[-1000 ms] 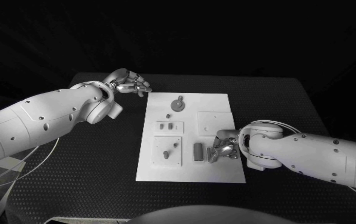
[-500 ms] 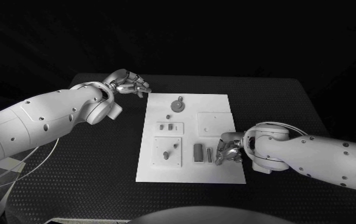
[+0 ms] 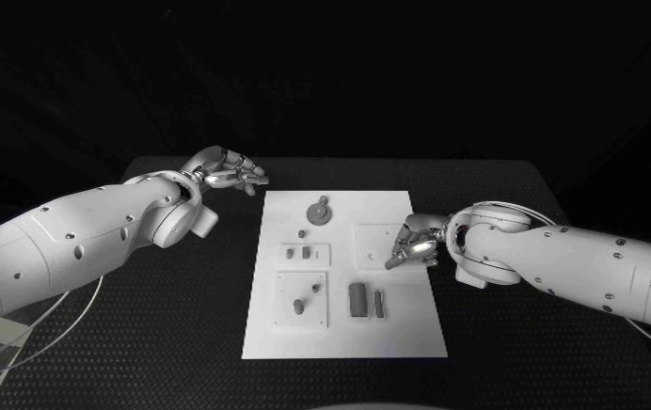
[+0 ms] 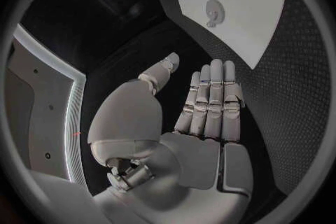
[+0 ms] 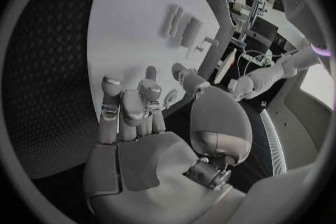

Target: Assemble the parts on the task board

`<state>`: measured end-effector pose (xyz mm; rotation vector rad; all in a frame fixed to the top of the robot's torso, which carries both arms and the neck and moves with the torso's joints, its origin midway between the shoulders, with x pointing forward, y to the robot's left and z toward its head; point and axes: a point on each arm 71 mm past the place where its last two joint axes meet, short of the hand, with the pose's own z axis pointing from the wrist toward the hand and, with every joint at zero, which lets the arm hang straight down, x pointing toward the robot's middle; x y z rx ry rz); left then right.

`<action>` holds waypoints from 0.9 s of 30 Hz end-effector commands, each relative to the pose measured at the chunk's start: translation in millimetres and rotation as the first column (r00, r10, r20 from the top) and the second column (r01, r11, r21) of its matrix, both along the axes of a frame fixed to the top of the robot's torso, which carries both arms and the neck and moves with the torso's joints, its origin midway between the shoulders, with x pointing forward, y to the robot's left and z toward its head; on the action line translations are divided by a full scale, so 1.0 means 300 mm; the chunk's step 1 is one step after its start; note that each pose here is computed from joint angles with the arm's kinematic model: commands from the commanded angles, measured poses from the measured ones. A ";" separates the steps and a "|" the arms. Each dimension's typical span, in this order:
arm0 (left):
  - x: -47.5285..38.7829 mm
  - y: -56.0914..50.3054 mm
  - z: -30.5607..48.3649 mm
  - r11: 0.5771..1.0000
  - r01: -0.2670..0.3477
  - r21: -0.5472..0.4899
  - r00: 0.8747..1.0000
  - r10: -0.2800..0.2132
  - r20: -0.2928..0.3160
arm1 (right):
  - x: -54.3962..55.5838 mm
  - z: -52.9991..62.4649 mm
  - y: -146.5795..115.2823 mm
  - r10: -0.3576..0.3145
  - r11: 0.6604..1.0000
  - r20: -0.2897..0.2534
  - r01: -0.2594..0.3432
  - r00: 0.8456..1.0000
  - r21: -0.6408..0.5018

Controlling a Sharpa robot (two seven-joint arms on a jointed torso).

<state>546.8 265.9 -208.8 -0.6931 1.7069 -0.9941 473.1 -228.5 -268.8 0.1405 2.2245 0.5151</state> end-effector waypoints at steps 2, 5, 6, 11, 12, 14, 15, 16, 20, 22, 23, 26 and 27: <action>0.030 0.021 -0.007 0.983 -0.086 -0.164 0.994 0.074 -0.078 | 0.093 0.066 -0.017 -0.113 0.927 0.146 0.051 0.983 0.372; 0.048 0.030 -0.003 0.971 -0.112 -0.213 0.992 0.095 -0.089 | 0.167 0.089 -0.050 -0.212 0.852 0.147 0.108 0.966 0.513; 0.058 0.032 0.010 0.967 -0.116 -0.227 0.992 0.099 -0.083 | 0.193 0.095 -0.058 -0.251 0.815 0.135 0.134 0.958 0.563; 0.088 0.032 0.053 0.954 -0.119 -0.274 0.992 0.106 -0.062 | 0.304 0.118 -0.096 -0.398 0.662 0.087 0.220 0.913 0.717; 0.092 0.028 0.058 0.952 -0.118 -0.282 0.993 0.106 -0.058 | 0.318 0.119 -0.105 -0.415 0.636 0.071 0.233 0.907 0.735; 0.099 0.023 0.064 0.947 -0.118 -0.298 0.993 0.107 -0.054 | 0.344 0.126 -0.121 -0.440 0.584 0.043 0.250 0.897 0.772; 0.103 0.020 0.064 0.944 -0.121 -0.306 0.992 0.110 -0.054 | 0.353 0.130 -0.124 -0.448 0.567 0.035 0.253 0.893 0.784; 0.111 0.016 0.064 0.938 -0.131 -0.322 0.991 0.119 -0.055 | 0.363 0.131 -0.124 -0.442 0.543 0.018 0.252 0.897 0.801; 0.125 0.006 0.064 0.932 -0.135 -0.337 0.991 0.125 -0.051 | 0.368 0.126 -0.112 -0.426 0.503 -0.006 0.242 0.905 0.830; 0.132 0.000 0.063 0.931 -0.128 -0.342 0.992 0.119 -0.046 | 0.371 0.127 -0.101 -0.424 0.494 -0.005 0.236 0.905 0.837; 0.135 -0.003 0.061 0.930 -0.125 -0.346 0.992 0.117 -0.046 | 0.372 0.128 -0.097 -0.425 0.492 -0.002 0.233 0.905 0.839; 0.139 -0.014 0.054 0.929 -0.121 -0.351 0.993 0.113 -0.044 | 0.373 0.127 -0.086 -0.429 0.488 0.006 0.227 0.903 0.843; 0.138 -0.015 0.051 0.928 -0.120 -0.352 0.993 0.112 -0.043 | 0.373 0.126 -0.080 -0.427 0.487 0.007 0.223 0.904 0.844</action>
